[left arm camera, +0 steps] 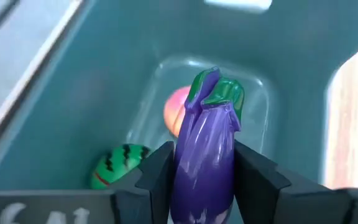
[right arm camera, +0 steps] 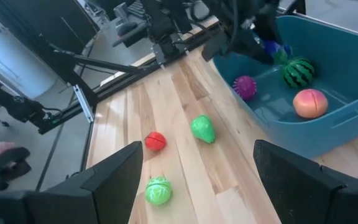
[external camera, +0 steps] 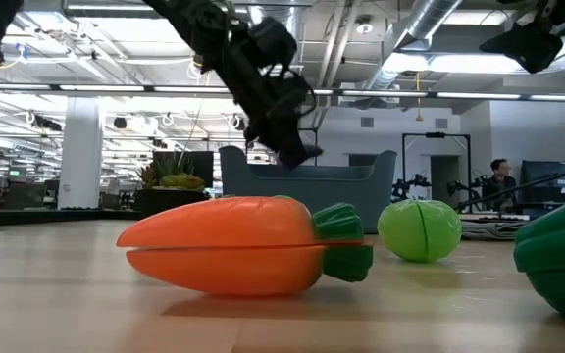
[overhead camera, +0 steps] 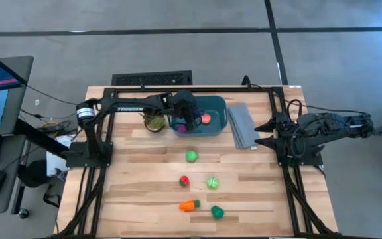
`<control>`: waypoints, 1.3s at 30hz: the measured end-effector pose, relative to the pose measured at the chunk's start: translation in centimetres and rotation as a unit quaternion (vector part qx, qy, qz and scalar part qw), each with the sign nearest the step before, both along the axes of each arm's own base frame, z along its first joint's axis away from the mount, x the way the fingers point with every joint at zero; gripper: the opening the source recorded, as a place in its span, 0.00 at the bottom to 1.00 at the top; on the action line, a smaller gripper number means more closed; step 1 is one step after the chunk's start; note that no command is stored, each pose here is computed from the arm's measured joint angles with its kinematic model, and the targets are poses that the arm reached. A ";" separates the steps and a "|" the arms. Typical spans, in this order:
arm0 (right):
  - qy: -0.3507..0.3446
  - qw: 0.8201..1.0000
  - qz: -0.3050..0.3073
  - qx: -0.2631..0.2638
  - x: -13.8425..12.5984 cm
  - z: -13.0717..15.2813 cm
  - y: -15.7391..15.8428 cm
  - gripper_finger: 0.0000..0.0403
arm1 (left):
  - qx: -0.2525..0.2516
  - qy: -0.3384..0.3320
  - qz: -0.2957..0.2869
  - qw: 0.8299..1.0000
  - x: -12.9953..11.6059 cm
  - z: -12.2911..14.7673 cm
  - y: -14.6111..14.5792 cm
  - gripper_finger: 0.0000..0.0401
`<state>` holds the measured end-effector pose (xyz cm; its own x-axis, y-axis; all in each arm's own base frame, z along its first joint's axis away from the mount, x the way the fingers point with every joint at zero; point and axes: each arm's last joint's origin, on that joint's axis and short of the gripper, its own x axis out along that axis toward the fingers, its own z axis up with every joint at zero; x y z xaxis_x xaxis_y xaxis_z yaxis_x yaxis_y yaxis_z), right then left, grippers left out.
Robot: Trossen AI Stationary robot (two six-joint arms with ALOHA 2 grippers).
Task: Pick and placing Produce into tupperware
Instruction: Put the eggplant into the blue bin, then put the strawberry into the blue bin
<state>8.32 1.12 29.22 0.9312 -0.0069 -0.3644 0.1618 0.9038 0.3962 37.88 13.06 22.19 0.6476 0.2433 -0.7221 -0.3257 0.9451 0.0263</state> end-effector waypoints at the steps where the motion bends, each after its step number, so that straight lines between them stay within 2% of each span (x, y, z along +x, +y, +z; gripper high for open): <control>1: 0.000 1.000 -0.002 0.001 0.0 0.0 0.0 0.82 | -0.008 0.004 -0.003 1.000 0.1 -0.5 0.2 0.32; 7: 0.003 1.000 -0.010 -0.001 0.0 -0.1 -0.1 0.82 | -0.034 0.019 -0.016 0.999 0.5 -2.3 0.6 0.32; 14: 0.002 1.000 -0.017 -0.003 0.0 -0.1 -0.1 0.82 | -0.028 0.020 -0.018 0.999 0.4 -2.2 0.9 0.34; 30: 0.003 1.000 -0.022 -0.006 0.0 -0.1 -0.1 0.82 | -0.042 0.026 -0.015 0.999 0.2 -2.3 1.1 0.50; 39: 0.012 1.000 -0.021 -0.007 -0.1 -0.2 -0.1 0.82 | -0.044 0.024 -0.015 0.999 0.2 -2.1 1.0 0.51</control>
<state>8.22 0.98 28.99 0.9212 -0.0521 -0.3855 0.2094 0.9016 0.3785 38.06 14.08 20.07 0.6181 0.1587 -0.7699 -0.2983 0.9535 -0.0429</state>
